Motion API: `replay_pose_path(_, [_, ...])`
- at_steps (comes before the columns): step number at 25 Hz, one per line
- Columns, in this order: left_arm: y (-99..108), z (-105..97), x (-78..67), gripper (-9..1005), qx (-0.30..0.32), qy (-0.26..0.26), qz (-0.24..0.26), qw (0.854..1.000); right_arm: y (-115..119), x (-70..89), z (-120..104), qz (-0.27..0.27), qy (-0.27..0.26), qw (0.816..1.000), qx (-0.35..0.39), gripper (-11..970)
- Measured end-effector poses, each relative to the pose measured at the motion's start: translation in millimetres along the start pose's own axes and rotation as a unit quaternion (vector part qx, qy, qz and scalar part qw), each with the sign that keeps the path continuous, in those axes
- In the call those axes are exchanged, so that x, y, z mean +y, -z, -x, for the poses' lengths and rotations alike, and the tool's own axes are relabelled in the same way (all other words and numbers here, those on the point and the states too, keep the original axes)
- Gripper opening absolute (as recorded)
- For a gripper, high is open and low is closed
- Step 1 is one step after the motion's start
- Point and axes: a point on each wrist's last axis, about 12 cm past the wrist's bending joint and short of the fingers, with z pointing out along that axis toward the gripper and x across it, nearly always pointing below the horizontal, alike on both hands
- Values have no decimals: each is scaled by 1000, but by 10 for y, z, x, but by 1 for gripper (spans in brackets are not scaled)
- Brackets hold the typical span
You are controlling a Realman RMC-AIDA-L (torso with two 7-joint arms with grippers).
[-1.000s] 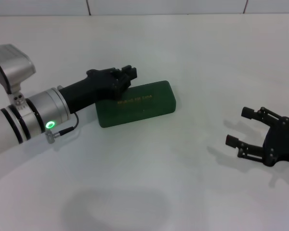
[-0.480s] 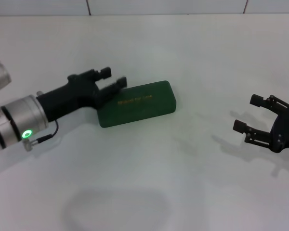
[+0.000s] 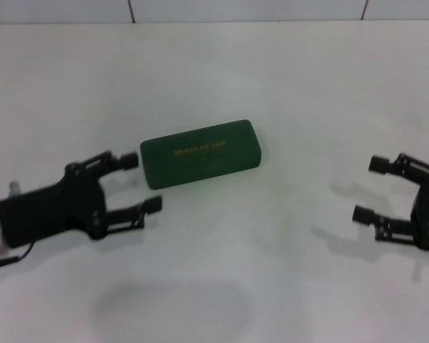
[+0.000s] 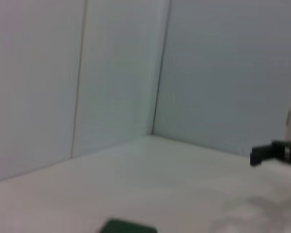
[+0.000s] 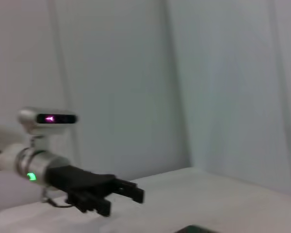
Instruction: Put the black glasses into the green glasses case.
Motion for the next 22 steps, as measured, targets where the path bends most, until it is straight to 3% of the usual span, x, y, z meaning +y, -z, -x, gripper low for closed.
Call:
replay_pose_path(7, [139,-219,-215,874,37,-17,-4,999,-132,205,-145,39,11,999,20,868])
replay_pose_path(17, [197,-204,-300,874,20,-12,-26,999,-125,293,-205,41,4,999,17,868])
replay_pose_path(22, [302,-193,-284,874,15,-10,-13,1000,-126,319,-199,49,2,999,12,868])
